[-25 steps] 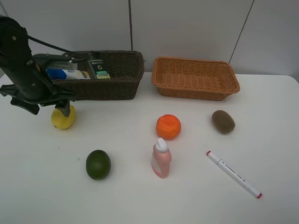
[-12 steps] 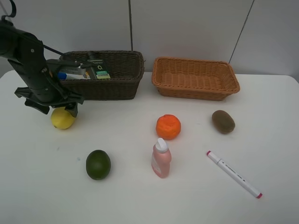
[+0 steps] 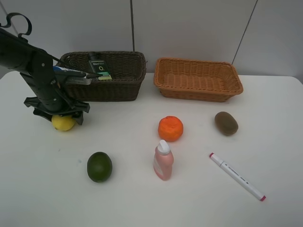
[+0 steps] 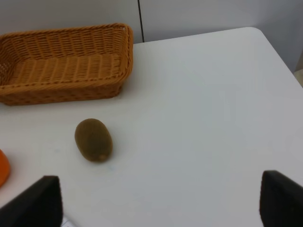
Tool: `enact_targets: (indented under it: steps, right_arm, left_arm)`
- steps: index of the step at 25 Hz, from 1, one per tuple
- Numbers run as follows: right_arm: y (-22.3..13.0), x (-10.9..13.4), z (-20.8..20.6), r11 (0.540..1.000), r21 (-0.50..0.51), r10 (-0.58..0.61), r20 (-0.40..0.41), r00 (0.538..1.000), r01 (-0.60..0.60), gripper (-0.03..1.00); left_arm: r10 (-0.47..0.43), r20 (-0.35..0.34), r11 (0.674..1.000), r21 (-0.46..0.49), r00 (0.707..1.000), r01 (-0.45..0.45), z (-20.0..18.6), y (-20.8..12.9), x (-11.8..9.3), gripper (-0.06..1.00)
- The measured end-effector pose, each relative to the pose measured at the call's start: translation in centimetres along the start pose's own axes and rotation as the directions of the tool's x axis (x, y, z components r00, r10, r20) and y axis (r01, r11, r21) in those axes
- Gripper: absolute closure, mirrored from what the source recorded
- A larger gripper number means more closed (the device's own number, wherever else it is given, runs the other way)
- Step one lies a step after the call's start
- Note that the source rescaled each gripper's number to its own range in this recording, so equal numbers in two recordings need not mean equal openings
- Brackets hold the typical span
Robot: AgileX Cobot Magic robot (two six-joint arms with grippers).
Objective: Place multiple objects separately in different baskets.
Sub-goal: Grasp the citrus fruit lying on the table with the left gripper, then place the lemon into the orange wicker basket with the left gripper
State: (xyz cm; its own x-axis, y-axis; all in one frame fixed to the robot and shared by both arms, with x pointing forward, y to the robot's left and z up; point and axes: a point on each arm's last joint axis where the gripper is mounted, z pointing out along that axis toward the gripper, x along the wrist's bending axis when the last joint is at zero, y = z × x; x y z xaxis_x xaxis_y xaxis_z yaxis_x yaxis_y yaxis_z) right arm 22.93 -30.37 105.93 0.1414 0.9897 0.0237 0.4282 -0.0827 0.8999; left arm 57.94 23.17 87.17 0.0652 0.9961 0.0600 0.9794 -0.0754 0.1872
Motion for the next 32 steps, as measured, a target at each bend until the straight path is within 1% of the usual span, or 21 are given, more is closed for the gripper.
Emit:
enact_targets:
  steps: [1,2,3,4,11,13,15,17,19,21,25,29,32]
  right_arm:
    - [0.0,0.0,0.0,1.000,0.000,0.000,0.000,1.000,0.000,-0.02]
    - [0.0,0.0,0.0,1.000,0.000,0.000,0.000,1.000,0.000,-0.02]
    - [0.0,0.0,0.0,1.000,0.000,0.000,0.000,1.000,0.000,-0.02]
    - [0.0,0.0,0.0,1.000,0.000,0.000,0.000,1.000,0.000,-0.02]
    - [0.0,0.0,0.0,1.000,0.000,0.000,0.000,1.000,0.000,-0.02]
    - [0.0,0.0,0.0,1.000,0.000,0.000,0.000,1.000,0.000,-0.02]
    - [0.0,0.0,0.0,1.000,0.000,0.000,0.000,1.000,0.000,-0.02]
    - [0.0,0.0,0.0,1.000,0.000,0.000,0.000,1.000,0.000,-0.02]
    - [0.0,0.0,0.0,1.000,0.000,0.000,0.000,1.000,0.000,-0.02]
    - [0.0,0.0,0.0,1.000,0.000,0.000,0.000,1.000,0.000,-0.02]
    - [0.0,0.0,0.0,1.000,0.000,0.000,0.000,1.000,0.000,-0.02]
    - [0.0,0.0,0.0,1.000,0.000,0.000,0.000,1.000,0.000,-0.02]
    - [0.0,0.0,0.0,1.000,0.000,0.000,0.000,1.000,0.000,-0.02]
  left_arm:
    - [-0.002,0.000,1.000,0.000,1.000,0.002,0.1,0.0,0.0,0.02]
    - [-0.003,0.000,1.000,0.000,1.000,0.003,0.1,0.0,0.0,0.12]
    - [-0.004,-0.001,1.000,0.004,1.000,0.004,0.2,0.0,0.0,0.24]
    - [-0.004,-0.001,1.000,0.009,1.000,0.004,0.4,-0.1,0.0,0.39]
    - [-0.002,-0.009,1.000,0.026,1.000,0.003,0.3,-0.1,0.0,0.38]
    - [-0.010,-0.018,0.998,0.061,1.000,0.011,-0.2,-0.4,0.1,0.38]
    - [-0.013,-0.015,0.997,0.072,1.000,0.014,-1.5,-0.6,0.1,0.38]
    - [0.008,0.018,1.000,0.028,1.000,-0.009,-4.1,-0.1,-0.8,0.38]
    - [0.055,0.064,0.998,-0.034,0.996,-0.053,-7.0,0.9,-2.4,0.38]
    - [0.118,0.119,0.987,-0.120,0.986,-0.104,-10.0,2.9,-4.8,0.38]
    - [0.199,0.219,0.955,-0.263,0.955,-0.138,-14.7,6.4,-9.7,0.38]
    - [0.252,0.298,0.927,-0.348,0.921,-0.141,-15.7,10.0,-14.6,0.38]
    - [0.283,0.331,0.909,-0.393,0.900,-0.141,-14.0,12.6,-18.2,0.38]
